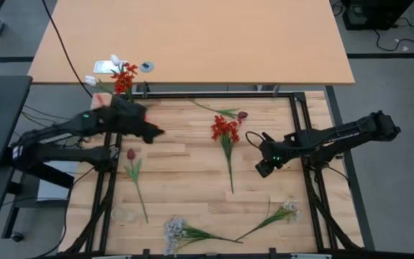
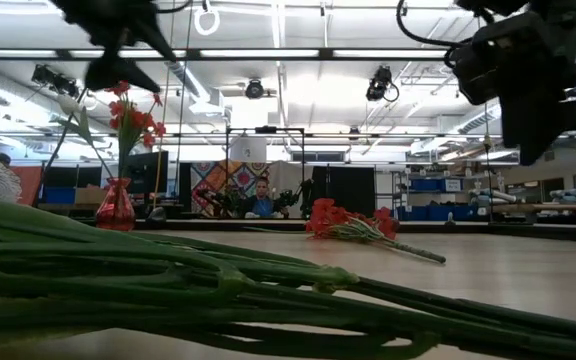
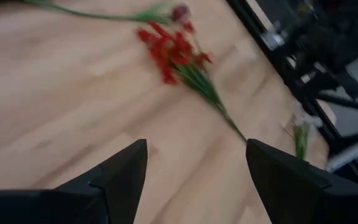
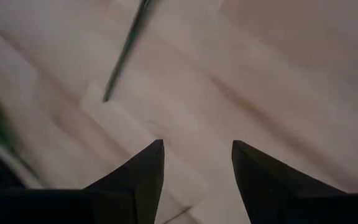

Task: Sort flowers into vase by color
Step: Put the red flowers into the red vase

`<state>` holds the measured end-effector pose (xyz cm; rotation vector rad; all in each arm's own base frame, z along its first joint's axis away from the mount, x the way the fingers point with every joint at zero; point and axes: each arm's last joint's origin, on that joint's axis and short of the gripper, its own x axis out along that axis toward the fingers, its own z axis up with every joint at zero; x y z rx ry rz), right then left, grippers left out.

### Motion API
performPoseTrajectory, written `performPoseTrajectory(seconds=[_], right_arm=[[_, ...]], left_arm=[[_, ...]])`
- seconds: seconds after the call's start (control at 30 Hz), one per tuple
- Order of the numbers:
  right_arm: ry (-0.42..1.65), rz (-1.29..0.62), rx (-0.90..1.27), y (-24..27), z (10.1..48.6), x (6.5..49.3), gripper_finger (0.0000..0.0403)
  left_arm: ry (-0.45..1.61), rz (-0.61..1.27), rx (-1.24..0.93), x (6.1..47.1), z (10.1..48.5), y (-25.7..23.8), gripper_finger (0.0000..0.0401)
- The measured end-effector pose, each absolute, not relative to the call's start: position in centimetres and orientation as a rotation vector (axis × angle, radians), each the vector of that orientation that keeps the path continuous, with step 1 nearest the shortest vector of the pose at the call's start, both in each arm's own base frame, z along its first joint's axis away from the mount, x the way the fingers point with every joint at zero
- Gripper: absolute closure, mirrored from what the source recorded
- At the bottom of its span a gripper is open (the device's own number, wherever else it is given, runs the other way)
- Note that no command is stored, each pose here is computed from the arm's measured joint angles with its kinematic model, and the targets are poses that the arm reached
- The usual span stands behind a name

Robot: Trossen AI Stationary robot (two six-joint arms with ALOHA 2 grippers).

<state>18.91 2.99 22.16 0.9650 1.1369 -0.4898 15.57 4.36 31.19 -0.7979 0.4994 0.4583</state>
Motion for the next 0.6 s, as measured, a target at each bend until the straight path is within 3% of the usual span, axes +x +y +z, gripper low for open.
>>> performPoseTrajectory(seconds=[0.23, 0.6], right_arm=[[0.967, -0.388, 1.081, 4.5, 21.7, 20.2, 0.0211], [0.716, -0.471, 1.107, 3.0, 20.5, 21.9, 0.0233]], left_arm=[[0.549, 0.448, -0.756, 20.8, 29.0, 2.3, 0.0123], [0.653, 0.533, -0.829, 25.5, 24.6, 1.0, 0.0123]])
